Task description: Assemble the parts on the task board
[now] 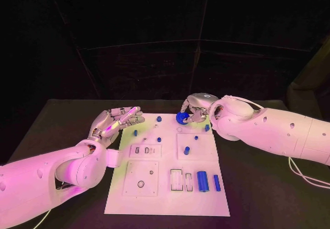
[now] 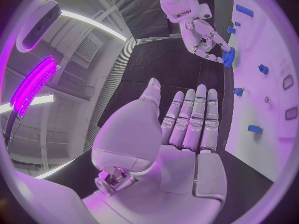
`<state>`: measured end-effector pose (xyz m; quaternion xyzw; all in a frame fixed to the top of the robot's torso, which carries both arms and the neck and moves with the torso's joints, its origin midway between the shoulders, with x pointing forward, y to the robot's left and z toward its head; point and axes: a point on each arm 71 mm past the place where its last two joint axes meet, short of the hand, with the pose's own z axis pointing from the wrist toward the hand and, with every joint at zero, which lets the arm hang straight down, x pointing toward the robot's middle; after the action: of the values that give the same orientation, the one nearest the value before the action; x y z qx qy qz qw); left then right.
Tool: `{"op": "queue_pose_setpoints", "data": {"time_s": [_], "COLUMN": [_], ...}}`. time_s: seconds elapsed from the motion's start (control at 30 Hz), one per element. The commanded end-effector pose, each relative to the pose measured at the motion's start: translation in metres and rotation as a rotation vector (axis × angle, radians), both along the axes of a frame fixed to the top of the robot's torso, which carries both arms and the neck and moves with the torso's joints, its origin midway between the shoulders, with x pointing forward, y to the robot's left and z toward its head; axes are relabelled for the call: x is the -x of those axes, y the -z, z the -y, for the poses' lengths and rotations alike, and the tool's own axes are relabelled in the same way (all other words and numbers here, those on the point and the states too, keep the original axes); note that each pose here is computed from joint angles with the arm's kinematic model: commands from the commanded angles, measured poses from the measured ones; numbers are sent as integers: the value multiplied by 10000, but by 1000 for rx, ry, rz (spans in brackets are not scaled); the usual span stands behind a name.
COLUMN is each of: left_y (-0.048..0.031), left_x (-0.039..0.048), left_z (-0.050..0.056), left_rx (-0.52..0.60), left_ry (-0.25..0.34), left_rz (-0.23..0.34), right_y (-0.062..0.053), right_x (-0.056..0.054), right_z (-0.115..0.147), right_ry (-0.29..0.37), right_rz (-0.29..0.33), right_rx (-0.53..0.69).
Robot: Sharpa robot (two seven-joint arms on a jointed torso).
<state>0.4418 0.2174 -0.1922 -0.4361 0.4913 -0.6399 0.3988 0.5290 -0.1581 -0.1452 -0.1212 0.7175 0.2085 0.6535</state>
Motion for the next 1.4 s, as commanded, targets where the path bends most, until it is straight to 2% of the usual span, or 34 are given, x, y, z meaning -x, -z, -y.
{"op": "queue_pose_setpoints", "data": {"time_s": [0.03,0.4,0.7,1.0,1.4], "left_y": [-19,-23,-26,-35,-40], "left_x": [4,6,8,2,-3], "left_z": [16,24,37,44,46], "left_rx": [3,4,6,5,5], "left_ry": [10,9,12,12,13], "left_rz": [14,18,18,20,21], "right_y": [-79,-79,15,109,142], "right_x": [42,56,59,54,50], "right_z": [-130,-640,-957,-1100,-1108], "right_ry": [-17,-81,-117,-119,-103], "right_rz": [78,85,51,11,3], "right_rx": [-18,-13,12,54,82]}}
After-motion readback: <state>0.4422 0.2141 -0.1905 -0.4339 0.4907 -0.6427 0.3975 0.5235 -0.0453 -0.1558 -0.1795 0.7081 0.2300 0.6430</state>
